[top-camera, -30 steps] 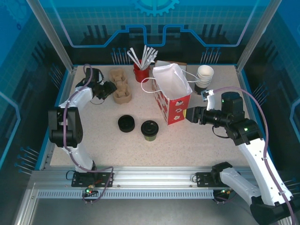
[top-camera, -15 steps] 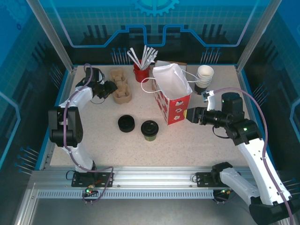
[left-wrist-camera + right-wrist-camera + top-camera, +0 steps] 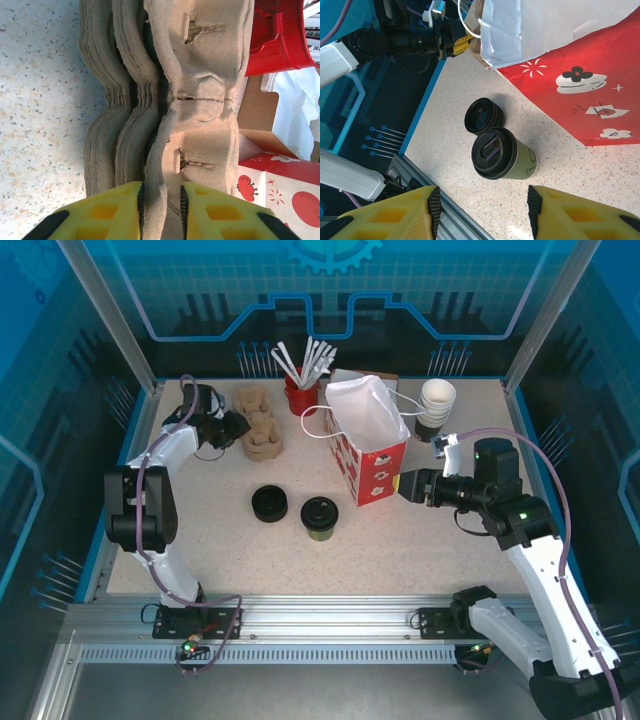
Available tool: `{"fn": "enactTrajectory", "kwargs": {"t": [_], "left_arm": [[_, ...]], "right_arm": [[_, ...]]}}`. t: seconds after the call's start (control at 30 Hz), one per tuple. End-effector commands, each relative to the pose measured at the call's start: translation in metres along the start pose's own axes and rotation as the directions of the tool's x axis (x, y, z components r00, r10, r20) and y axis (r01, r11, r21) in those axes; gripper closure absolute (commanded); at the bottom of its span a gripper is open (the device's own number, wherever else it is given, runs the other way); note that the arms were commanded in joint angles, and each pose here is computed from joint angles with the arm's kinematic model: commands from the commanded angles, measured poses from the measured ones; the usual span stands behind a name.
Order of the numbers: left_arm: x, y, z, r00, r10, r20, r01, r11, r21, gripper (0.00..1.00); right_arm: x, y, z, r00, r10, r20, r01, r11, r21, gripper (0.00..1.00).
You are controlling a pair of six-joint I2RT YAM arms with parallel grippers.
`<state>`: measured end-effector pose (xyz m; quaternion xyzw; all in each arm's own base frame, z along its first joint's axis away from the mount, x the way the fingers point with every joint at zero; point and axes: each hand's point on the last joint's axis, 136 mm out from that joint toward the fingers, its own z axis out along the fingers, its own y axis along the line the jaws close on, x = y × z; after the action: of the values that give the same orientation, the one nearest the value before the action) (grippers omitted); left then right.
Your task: Pack the takeout coffee
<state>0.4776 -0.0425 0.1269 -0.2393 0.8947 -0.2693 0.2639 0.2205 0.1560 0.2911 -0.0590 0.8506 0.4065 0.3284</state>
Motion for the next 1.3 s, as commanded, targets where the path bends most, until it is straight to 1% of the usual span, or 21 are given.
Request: {"fn": "enactTrajectory", "kwargs": {"t": [0.0,0.13,0.3,0.4,0.53,0.63,0.8,0.93,1.13,1.27], "left_arm": [[-0.007,-0.008,-0.003,1.0,0.001,0.012,-0.001,0.999,0.042,0.77],[-0.009,-0.013,-0.005,1.0,0.008,0.017,-0.009,0.998,0.054,0.81],[-0.011,-0.017,-0.009,1.0,0.015,0.027,-0.017,0.998,0.065,0.9],[-0.013,-0.021,-0.012,0.999,0.02,0.033,-0.023,0.997,0.076,0.91],[-0.015,-0.028,-0.017,0.999,0.032,0.044,-0.037,0.994,0.103,0.97],[-0.016,-0.033,-0.02,0.998,0.041,0.049,-0.047,0.991,0.125,0.99],[-0.015,-0.041,-0.026,0.997,0.054,0.053,-0.062,0.982,0.18,1.0],[-0.017,-0.038,-0.031,0.998,0.013,0.057,-0.027,0.97,0.243,1.0],[-0.016,-0.036,-0.034,0.999,0.012,0.053,-0.027,0.958,0.284,1.0],[-0.016,-0.03,-0.033,0.999,-0.016,0.047,0.001,0.953,0.302,1.0]], "right_arm": [[0.001,0.001,-0.003,1.0,0.011,0.009,-0.011,1.0,-0.016,0.48],[0.0,0.001,-0.005,1.0,0.011,0.014,-0.011,1.0,-0.015,0.48],[0.001,0.0,-0.005,1.0,0.016,0.013,-0.016,1.0,-0.016,0.48],[0.001,0.0,-0.006,1.0,0.017,0.018,-0.016,1.0,-0.015,0.48],[0.001,0.0,-0.008,1.0,0.02,0.021,-0.019,1.0,-0.012,0.48],[0.001,0.0,-0.008,0.999,0.022,0.023,-0.022,1.0,-0.013,0.48],[0.0,0.001,-0.009,0.999,0.025,0.024,-0.025,1.0,-0.012,0.48],[-0.001,0.002,-0.011,0.999,0.025,0.025,-0.025,1.0,-0.013,0.48],[-0.003,0.004,-0.012,0.999,0.028,0.031,-0.027,1.0,-0.015,0.48],[-0.004,0.005,-0.013,0.999,0.031,0.035,-0.031,0.999,-0.014,0.48]]}}
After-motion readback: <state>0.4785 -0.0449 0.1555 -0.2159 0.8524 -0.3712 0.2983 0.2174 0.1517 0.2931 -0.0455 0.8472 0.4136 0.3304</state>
